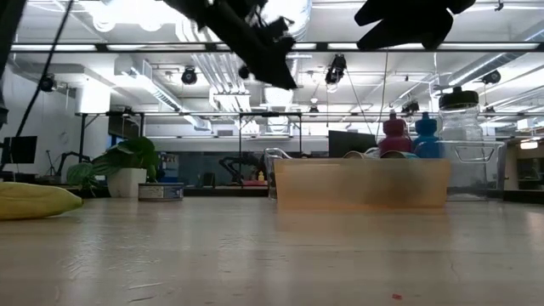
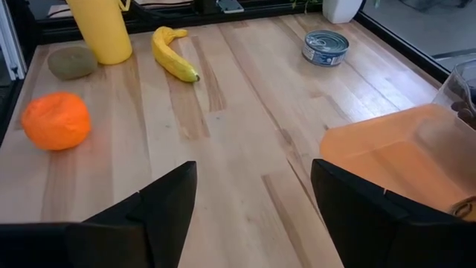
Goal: Pick & Place Food Item
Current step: Put the banana into the left transparent bin
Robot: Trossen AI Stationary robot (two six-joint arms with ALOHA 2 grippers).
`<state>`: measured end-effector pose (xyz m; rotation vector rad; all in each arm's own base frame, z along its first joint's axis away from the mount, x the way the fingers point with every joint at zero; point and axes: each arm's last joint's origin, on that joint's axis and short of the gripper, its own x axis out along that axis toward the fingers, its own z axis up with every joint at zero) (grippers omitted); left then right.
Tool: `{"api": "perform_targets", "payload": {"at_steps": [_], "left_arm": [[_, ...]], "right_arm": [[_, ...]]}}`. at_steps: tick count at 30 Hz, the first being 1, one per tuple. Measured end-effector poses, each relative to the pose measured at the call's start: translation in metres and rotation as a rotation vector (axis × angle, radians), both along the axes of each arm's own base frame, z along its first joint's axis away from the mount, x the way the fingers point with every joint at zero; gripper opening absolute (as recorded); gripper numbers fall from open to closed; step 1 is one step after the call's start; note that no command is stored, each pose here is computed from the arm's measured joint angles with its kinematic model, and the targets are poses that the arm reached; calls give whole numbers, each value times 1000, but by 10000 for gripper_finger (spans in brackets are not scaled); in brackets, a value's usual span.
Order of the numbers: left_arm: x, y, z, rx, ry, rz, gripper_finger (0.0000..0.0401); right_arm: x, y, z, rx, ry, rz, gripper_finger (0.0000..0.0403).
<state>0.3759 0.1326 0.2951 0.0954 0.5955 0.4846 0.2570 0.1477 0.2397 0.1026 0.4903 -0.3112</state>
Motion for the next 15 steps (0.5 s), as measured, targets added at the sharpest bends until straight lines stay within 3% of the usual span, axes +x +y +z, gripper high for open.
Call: {"api": "perform_targets", "payload": {"at_steps": [7,15], "left_arm": [[-29,-62,29,-152,62,-42,100],[-48,-134,32,-170,226,-222,78]], "right_arm": [[-1,1,-1,7,2,-2,267],[-1,1,-2,42,-8,-22,255]]}}
